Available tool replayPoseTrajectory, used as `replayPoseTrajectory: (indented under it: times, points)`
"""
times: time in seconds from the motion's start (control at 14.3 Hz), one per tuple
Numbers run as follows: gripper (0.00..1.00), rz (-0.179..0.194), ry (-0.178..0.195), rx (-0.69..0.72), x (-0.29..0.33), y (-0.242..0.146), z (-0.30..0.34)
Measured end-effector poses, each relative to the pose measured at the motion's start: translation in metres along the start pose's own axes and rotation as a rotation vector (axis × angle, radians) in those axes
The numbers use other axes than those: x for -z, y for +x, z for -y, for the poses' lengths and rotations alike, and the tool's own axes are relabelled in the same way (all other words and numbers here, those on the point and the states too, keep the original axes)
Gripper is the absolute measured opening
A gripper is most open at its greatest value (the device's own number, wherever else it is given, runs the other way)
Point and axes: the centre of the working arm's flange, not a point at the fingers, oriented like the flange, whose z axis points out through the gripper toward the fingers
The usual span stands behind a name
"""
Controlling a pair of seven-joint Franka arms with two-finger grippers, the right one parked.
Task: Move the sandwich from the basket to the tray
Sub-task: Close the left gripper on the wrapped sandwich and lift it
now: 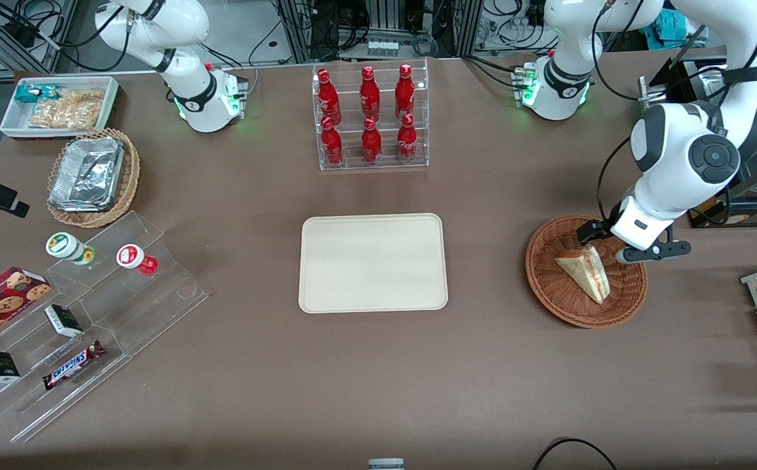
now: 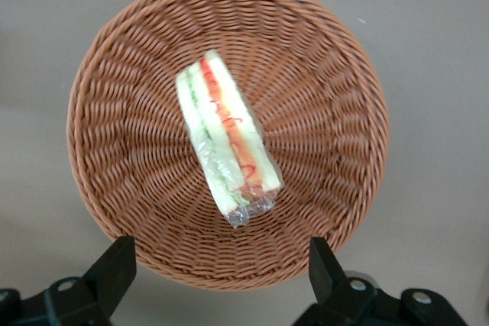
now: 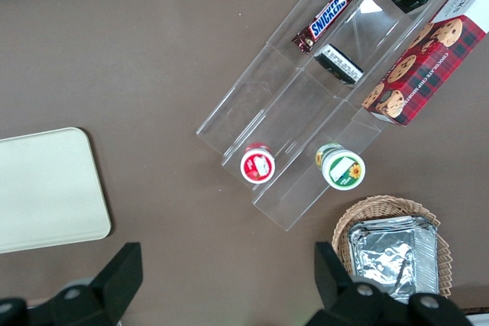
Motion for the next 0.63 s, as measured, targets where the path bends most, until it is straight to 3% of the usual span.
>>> replayPoseTrajectory:
  times: [0.28, 0.63]
  points:
    - [1.0, -0.043, -0.028, 0.364, -0.021, 0.008, -0.007]
    - [1.0, -0.036, -0.034, 0.47, -0.057, 0.014, -0.009]
